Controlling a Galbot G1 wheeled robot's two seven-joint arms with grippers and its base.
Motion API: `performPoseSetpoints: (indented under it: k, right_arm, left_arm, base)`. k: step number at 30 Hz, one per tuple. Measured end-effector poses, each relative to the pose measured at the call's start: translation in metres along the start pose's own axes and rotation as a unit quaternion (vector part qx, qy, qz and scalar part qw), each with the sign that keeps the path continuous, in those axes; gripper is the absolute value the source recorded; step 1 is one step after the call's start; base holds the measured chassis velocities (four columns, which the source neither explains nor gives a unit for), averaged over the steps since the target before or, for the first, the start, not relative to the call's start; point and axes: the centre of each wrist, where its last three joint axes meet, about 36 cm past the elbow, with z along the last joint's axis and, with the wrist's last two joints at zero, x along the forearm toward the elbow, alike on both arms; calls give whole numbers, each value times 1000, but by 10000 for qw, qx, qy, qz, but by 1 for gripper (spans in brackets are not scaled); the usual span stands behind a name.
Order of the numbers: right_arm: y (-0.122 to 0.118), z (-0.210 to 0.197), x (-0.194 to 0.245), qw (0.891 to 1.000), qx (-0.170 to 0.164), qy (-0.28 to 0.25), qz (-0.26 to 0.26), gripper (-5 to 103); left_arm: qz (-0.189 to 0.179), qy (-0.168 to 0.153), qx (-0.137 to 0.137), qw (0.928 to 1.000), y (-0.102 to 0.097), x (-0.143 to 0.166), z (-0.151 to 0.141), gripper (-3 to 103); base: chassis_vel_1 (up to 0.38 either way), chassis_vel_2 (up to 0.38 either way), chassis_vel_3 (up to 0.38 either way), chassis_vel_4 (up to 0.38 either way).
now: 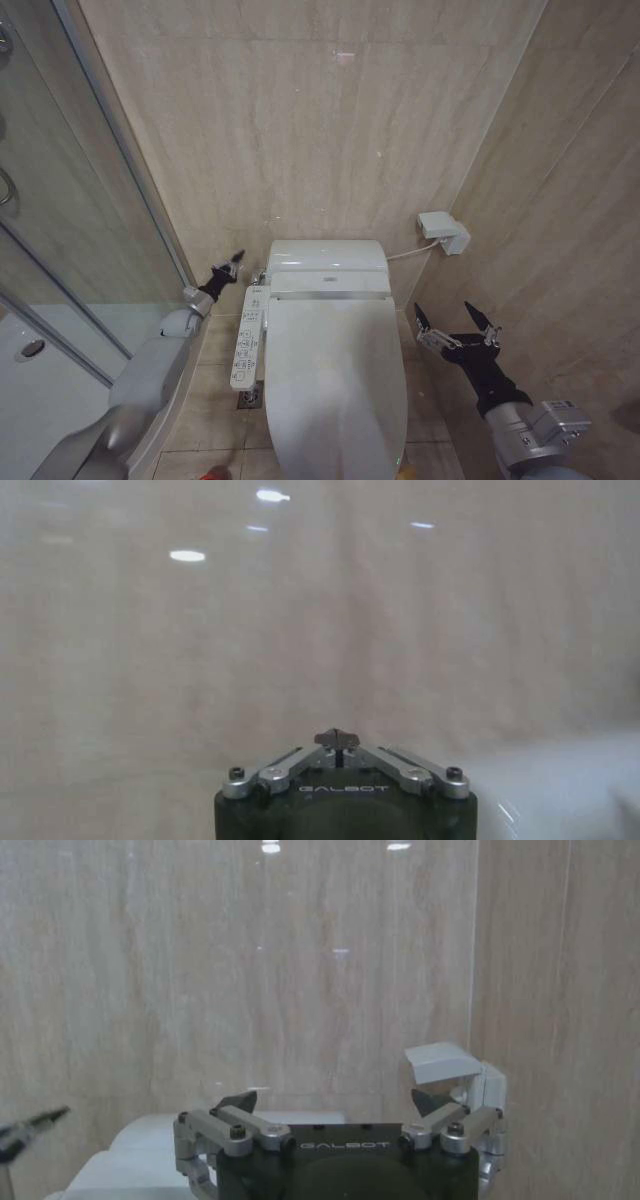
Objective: Open the toilet lid, clean the toilet bowl with a toilet brush, close the toilet lid, and flush.
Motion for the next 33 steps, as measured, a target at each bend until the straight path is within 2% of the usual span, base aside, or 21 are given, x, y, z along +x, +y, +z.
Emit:
performPoseSetpoints:
  k: [1, 2, 4, 5, 7, 8, 9, 12, 14, 15, 18, 19, 21, 22, 24, 27, 28, 31, 33]
  right_arm:
    - [0, 0, 0, 10000, 0, 0, 0, 100]
    - [0, 0, 0, 10000, 0, 0, -1, 100]
    - [0, 0, 0, 10000, 0, 0, 0, 100]
    - [0, 0, 0, 10000, 0, 0, 0, 100]
    - [0, 0, 0, 10000, -1, 0, -1, 100]
    - [0, 0, 0, 10000, -1, -1, 0, 100]
    - [0, 0, 0, 10000, -1, -1, 0, 100]
    - [0, 0, 0, 10000, 0, 1, -1, 100]
    - [0, 0, 0, 10000, 0, 0, 0, 100]
    - [0, 0, 0, 10000, 0, 0, 0, 100]
    - [0, 0, 0, 10000, 0, 0, 0, 100]
    - [0, 0, 0, 10000, 0, 0, 0, 100]
    - [0, 0, 0, 10000, 0, 1, -1, 100]
    - [0, 0, 0, 10000, 0, 1, -1, 100]
    - [0, 0, 0, 10000, 0, 0, 0, 100]
    - [0, 0, 0, 10000, 0, -1, 0, 100]
    - [0, 0, 0, 10000, 0, -1, 0, 100]
    - [0, 0, 0, 10000, 0, 0, 0, 100]
    - [0, 0, 0, 10000, 0, 0, 0, 100]
  left_arm:
    - [0, 0, 0, 10000, 0, 0, 0, 0]
    - [-358, -99, 133, 9992, -9, 2, -13, 0]
    - [-1097, -337, 518, 9920, -32, 8, -44, 0]
    - [-1097, -337, 518, 9920, -32, 8, -44, 0]
    - [-1542, -454, 698, 9845, -50, 19, -73, 0]
    - [-1702, -450, 705, 9818, -55, 29, -87, 0]
    - [-1702, -450, 705, 9818, -55, 29, -87, 0]
    - [-1995, -232, 599, 9778, -62, 71, -115, 0]
    - [-2007, -159, 470, 9784, -65, 99, -129, 0]
    - [-2007, -159, 470, 9784, -65, 99, -129, 0]
    - [-2157, -43, 294, 9760, -70, 145, -138, 0]
    - [-2157, -43, 294, 9760, -70, 145, -138, 0]
    - [-2387, 77, 248, 9707, -75, 180, -140, 0]
    - [-2387, 77, 248, 9707, -75, 180, -140, 0]
    - [-2584, 140, 246, 9656, -79, 204, -143, 0]
    - [-2787, 303, 429, 9589, -97, 237, -147, 0]
    - [-2787, 303, 429, 9589, -97, 237, -147, 0]
    - [-2975, 583, 511, 9516, -123, 272, -152, 0]
    - [-2982, 650, 501, 9510, -130, 281, -156, 0]
  base:
    - [0, 0, 0, 0]
    - [0, 0, 0, 0]
    - [0, 0, 0, 0]
    - [0, 0, 0, 0]
    - [0, 0, 0, 0]
    - [0, 0, 0, 0]
    - [0, 0, 0, 0]
    - [0, 0, 0, 0]
    - [0, 0, 0, 0]
    - [0, 0, 0, 0]
    - [0, 0, 0, 0]
    - [0, 0, 0, 0]
    - [0, 0, 0, 0]
    - [0, 0, 0, 0]
    - [0, 0, 0, 0]
    - [0, 0, 0, 0]
    - [0, 0, 0, 0]
    - [0, 0, 0, 0]
    - [0, 0, 0, 0]
